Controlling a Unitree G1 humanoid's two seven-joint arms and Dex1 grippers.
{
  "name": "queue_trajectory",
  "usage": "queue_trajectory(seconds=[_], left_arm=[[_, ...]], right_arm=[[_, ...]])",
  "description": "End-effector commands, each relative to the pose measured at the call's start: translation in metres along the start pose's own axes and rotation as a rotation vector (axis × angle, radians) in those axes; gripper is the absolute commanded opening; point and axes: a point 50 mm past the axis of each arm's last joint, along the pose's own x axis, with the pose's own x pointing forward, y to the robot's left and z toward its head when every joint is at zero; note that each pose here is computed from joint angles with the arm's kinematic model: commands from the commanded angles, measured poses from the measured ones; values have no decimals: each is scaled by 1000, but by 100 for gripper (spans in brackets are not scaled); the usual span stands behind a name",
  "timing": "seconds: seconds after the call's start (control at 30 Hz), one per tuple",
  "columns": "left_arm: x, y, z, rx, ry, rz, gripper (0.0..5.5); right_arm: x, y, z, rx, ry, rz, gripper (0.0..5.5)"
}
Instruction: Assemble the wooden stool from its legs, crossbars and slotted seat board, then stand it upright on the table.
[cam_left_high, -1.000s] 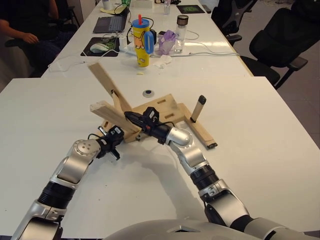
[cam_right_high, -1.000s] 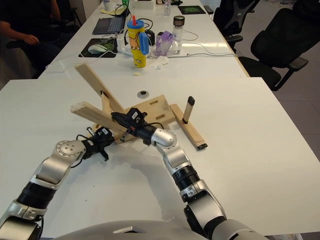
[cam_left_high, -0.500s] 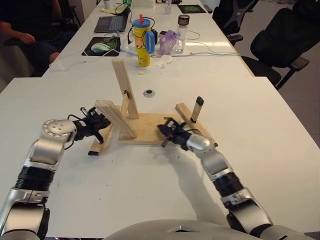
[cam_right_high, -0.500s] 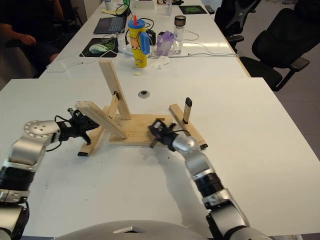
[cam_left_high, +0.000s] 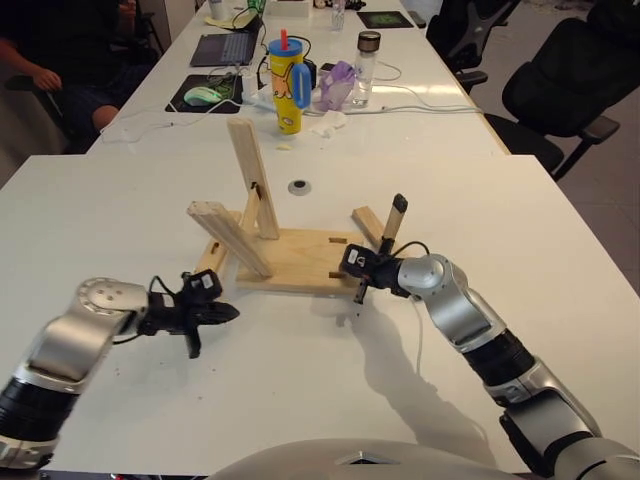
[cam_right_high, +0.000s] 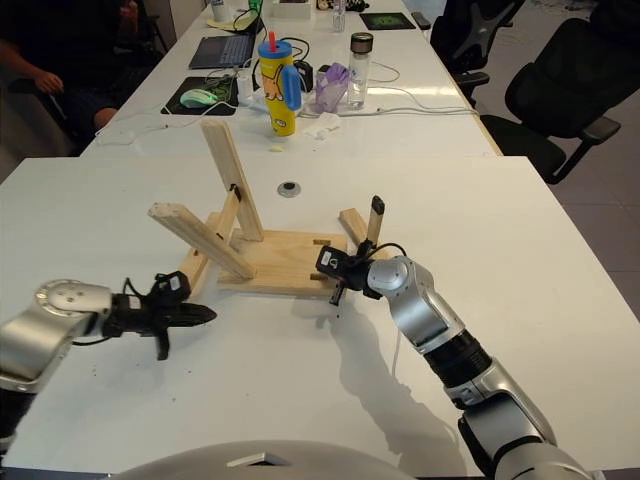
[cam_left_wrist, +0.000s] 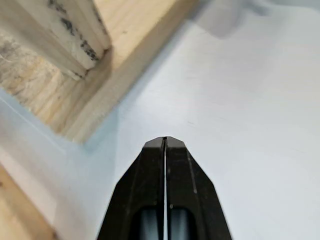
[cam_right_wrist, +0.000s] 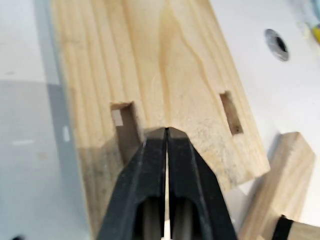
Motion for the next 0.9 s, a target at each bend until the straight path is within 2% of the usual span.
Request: queue_trajectory(seconds=[0.03,0.23,0.43,0.57,0.77,0.83,0.9], left_arm=[[36,-2,4,56,48,122,1],[64,11,15,104,45,206,1],[86,39,43,171,-4,222,1],[93,45,50,188,-26,214,1],[84,42,35,163,-4,224,1],[75,42,28,147,8,253,1],[67,40,22,122,6,270,1]], right_arm=[[14,60,-36,154,167,327,0],[23,59,-11,229,28,300,0],[37,44,15,356,-135,161,0],[37,32,26,371,-196,56,0],[4,6,52,336,-466,-230,0],[-11,7,54,384,-562,-233,0],[-26,9,45,428,-580,-244,0]])
